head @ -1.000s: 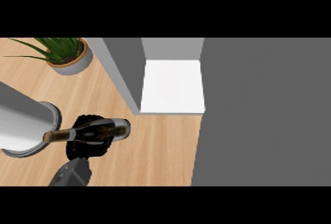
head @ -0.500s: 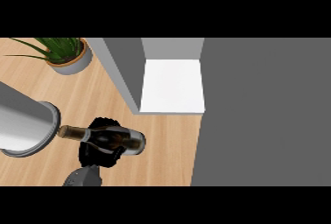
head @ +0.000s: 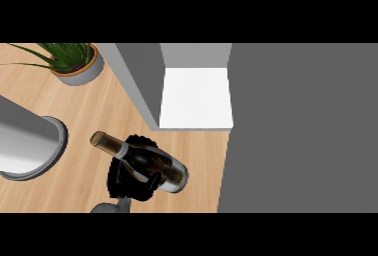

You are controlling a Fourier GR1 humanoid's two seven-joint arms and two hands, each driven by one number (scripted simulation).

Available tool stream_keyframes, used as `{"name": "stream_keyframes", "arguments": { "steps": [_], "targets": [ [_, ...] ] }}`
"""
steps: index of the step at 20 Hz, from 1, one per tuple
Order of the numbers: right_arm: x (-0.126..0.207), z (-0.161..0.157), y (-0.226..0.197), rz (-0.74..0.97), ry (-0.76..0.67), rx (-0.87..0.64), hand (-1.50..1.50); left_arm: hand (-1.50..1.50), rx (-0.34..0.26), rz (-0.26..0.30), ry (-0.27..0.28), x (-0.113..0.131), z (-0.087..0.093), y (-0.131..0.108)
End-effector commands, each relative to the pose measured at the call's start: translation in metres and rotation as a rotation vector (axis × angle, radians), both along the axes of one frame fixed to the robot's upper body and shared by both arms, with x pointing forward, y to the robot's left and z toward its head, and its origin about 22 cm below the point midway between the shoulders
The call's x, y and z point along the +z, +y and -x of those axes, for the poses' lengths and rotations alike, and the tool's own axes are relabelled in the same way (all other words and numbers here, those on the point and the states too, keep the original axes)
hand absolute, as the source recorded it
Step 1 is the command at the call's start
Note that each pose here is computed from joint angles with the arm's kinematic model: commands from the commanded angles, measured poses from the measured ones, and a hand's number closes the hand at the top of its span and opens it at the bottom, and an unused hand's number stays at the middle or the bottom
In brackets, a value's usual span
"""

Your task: Pick up the wine, place it into the cabinet and close the cabinet

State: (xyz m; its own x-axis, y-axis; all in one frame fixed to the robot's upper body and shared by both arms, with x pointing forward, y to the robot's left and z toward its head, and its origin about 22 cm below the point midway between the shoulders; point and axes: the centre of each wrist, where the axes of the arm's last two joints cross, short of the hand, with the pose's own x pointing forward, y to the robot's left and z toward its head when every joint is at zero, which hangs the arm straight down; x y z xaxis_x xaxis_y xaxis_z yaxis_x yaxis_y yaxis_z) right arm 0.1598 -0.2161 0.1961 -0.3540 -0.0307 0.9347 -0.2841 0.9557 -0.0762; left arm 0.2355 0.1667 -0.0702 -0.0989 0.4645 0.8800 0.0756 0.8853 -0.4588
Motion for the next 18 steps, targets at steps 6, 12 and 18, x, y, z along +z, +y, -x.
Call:
{"name": "stream_keyframes", "arguments": {
  "steps": [6,12,18],
  "targets": [
    [0.020,0.011,-0.009,-0.008,-0.028,0.026,-1.50,1.50,0.038,0.031,0.081,0.021,0.009,-0.044],
    [0.007,-0.010,-0.001,-0.001,0.000,0.023,-1.50,1.50,0.071,0.041,0.095,-0.001,-0.017,-0.050],
    [0.000,-0.008,-0.015,-0.032,-0.011,0.032,-1.50,1.50,0.093,-0.002,0.095,-0.007,-0.022,-0.075]
  ]
}}
